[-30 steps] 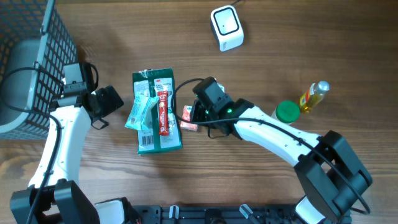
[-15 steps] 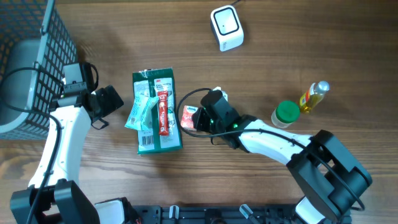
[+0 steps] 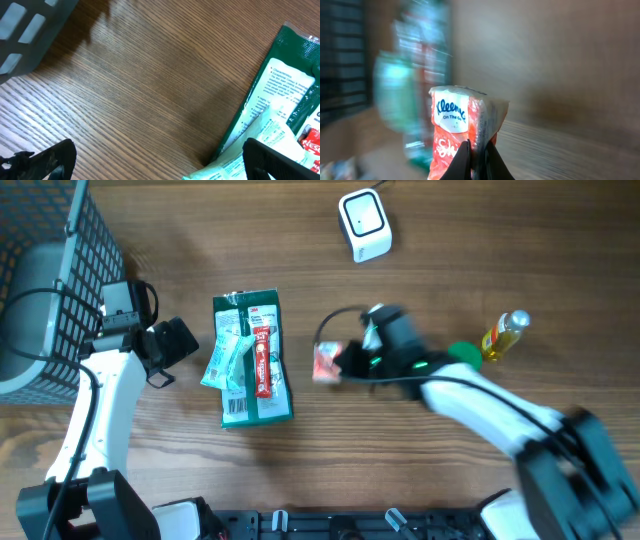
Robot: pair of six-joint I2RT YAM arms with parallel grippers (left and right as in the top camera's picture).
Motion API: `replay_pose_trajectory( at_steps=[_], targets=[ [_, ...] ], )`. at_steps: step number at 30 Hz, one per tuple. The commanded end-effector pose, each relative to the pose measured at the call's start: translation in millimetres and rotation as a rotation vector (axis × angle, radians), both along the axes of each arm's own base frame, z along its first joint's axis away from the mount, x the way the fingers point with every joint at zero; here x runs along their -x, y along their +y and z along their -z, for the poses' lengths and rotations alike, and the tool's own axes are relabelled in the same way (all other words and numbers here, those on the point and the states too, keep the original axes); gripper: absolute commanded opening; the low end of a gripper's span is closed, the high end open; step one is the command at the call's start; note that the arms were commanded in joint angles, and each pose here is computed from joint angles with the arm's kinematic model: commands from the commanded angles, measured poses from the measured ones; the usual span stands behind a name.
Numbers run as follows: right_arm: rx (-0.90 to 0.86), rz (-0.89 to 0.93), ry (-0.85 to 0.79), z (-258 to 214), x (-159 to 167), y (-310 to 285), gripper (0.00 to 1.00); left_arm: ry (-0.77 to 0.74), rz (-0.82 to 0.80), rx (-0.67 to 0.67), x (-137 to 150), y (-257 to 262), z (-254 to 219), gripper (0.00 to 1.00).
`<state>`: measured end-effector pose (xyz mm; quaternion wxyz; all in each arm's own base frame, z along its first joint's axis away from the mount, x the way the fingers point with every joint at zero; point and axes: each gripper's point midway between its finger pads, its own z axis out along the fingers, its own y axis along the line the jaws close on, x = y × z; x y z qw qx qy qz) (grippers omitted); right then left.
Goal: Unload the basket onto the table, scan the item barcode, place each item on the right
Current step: 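Lift the Kleenex pack and hold it up toward the white scanner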
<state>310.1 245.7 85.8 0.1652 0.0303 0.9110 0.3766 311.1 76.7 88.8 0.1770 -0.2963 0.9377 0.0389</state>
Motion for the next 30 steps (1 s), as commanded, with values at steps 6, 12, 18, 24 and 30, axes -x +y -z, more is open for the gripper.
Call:
replay_pose_trajectory(
  at_steps=[6,12,18,24,30],
  targets=[
    [-0.708,-0.682,-0.394,-171.9,76.0,-41.6,0.04,-0.029,-0.002,-0.001,-4.4,1.4,-8.5,1.00],
    [-0.723,-0.665,-0.341,-173.1,76.0,-43.5,0.04,-0.029,-0.002,-0.001,-4.4,1.4,-8.5,1.00],
    [-0.716,-0.652,-0.329,-171.9,74.3,-43.1,0.04,-0.029,-0.002,-0.001,-4.4,1.4,-8.5,1.00],
    [-0.167,-0.264,-0.287,-80.7,11.0,-48.3,0.04,-0.029,-0.002,-0.001,-4.4,1.4,-8.5,1.00],
    [0.254,-0.155,-0.260,-39.5,4.7,-54.6,0.04,-0.029,-0.002,-0.001,-4.4,1.4,-8.5,1.00]
  ],
)
